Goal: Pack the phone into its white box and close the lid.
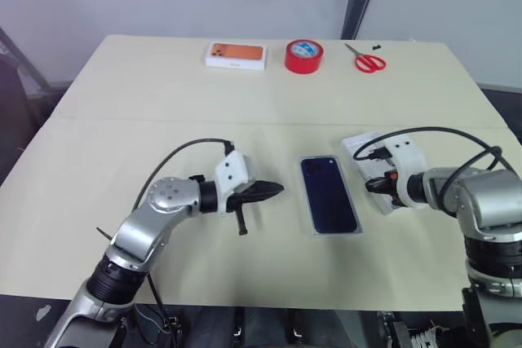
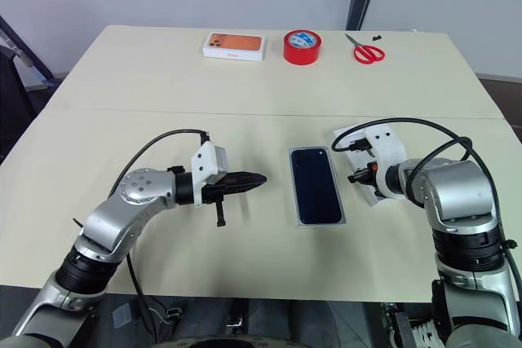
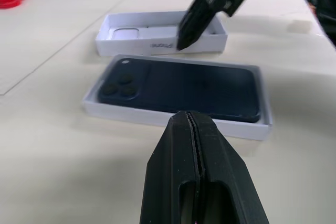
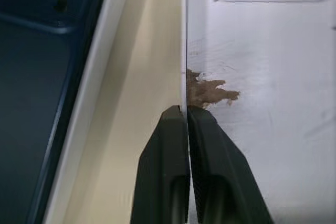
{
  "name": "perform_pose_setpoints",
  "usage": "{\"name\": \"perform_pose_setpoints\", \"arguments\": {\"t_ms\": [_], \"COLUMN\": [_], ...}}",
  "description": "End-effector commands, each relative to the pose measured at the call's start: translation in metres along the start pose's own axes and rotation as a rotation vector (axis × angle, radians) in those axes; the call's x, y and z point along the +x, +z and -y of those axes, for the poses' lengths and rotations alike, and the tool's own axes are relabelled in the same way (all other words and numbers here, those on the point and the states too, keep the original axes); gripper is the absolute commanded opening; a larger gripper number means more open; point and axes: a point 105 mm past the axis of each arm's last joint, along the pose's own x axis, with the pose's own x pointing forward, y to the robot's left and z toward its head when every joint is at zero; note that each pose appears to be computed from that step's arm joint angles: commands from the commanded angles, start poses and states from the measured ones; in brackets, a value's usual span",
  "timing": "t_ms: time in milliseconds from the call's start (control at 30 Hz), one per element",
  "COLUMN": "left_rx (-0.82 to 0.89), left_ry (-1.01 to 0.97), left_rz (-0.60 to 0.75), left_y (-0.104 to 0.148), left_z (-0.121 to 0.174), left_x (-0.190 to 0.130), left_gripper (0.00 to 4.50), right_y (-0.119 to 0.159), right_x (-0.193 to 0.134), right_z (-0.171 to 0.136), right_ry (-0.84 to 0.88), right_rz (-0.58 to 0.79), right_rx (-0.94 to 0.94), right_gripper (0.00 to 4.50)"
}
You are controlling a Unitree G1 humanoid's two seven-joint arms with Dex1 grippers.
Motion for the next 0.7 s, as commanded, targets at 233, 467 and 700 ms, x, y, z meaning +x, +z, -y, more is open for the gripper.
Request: {"name": "perform_pose_setpoints", "arguments": {"t_ms": [233,467,700], "left_rx": [-0.078,-0.043,-0.021], "left_ry": [0.491,0.532,0.286], "left_rz": [0.049,0.041,-0.007], "left_y": [-0.007,-0.007,-0.009], "left_z": [-0.075,-0.087,-0.049], "left_x": [-0.051,-0.056,-0.015], "left_gripper": [0.00,0.00,0.00], "right_y": [0.095,0.069,0.035], "right_x": [-0.054,-0.065,-0.030], "right_z": [-0.064,-0.158,-0.167], "right_ry": [0.554,1.082,0.899], "right_rz": [0.466,0.352,0.280], "right_rx": [0.108,0.339,0.698], "right_gripper": [0.03,0.03,0.03]}}
